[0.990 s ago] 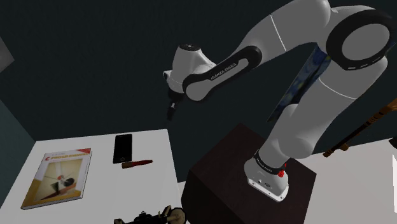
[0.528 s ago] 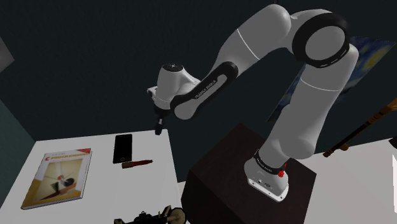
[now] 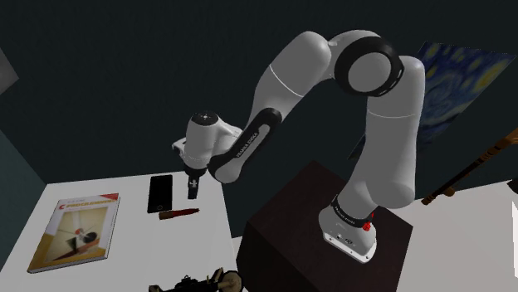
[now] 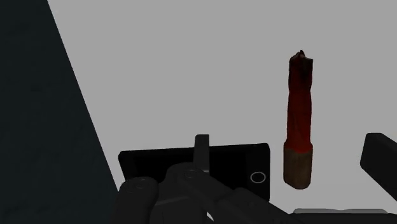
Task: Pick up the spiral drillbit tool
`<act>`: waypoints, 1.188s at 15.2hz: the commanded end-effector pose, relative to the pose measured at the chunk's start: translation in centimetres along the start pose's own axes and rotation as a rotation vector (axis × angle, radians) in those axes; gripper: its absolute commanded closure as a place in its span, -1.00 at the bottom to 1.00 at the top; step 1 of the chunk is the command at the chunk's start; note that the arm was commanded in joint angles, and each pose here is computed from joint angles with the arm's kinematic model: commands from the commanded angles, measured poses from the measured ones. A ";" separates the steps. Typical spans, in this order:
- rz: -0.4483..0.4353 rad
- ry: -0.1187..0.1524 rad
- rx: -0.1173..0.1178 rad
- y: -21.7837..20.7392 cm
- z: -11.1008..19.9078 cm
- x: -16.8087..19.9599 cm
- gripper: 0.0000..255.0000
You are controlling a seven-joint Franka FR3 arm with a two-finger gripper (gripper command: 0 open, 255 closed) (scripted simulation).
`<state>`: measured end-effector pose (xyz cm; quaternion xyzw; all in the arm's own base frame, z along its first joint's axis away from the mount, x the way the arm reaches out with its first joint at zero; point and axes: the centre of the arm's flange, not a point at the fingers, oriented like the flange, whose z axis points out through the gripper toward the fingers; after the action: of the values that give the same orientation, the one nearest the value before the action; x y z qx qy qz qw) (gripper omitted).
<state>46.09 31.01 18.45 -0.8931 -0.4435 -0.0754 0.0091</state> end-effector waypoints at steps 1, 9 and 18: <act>-0.042 0.004 0.006 -1.3 2.1 1.1 -1.00; -0.131 0.013 0.019 -4.3 8.1 3.1 -1.00; -0.131 0.013 0.019 -4.4 10.4 2.7 1.00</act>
<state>45.50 36.72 8.34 -0.8614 -0.5017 -0.0772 0.0154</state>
